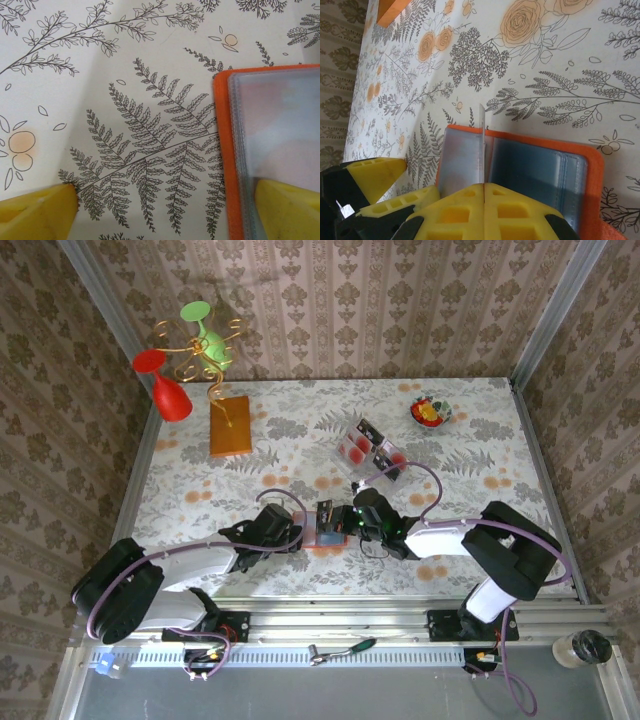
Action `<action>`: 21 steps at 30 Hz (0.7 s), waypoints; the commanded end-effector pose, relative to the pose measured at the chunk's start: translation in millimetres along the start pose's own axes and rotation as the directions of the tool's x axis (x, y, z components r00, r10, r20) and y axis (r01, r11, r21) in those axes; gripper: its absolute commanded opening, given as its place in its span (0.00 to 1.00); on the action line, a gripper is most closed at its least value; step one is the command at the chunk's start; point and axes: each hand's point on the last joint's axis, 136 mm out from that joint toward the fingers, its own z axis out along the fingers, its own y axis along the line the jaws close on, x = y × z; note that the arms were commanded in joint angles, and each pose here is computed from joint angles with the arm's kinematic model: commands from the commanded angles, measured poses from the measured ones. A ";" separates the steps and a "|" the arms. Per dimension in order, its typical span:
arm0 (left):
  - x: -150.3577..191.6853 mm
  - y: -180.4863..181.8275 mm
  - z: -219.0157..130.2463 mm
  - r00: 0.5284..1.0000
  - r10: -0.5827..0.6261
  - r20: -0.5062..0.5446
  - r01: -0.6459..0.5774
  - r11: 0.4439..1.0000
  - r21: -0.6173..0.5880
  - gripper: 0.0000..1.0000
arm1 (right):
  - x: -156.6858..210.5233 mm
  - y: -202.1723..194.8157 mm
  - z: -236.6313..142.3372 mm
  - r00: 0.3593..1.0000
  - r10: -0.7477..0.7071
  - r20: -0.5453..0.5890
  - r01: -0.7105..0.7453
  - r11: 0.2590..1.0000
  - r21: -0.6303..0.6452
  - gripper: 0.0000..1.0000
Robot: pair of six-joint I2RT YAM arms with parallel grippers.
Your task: Put the credit cards into the card holder
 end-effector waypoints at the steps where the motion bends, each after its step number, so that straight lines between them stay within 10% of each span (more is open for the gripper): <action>1: 17.3 -2.0 4.6 0.998 0.000 -0.063 0.001 1.000 0.016 0.93 | 4.8 -7.0 2.1 1.000 0.015 0.013 -0.015 1.000 0.019 0.00; 21: 20.5 9.8 -1.7 0.999 -0.024 -0.049 0.023 1.000 -0.018 0.93 | -12.1 12.0 -10.1 0.998 0.015 0.057 -0.015 1.000 -0.015 0.00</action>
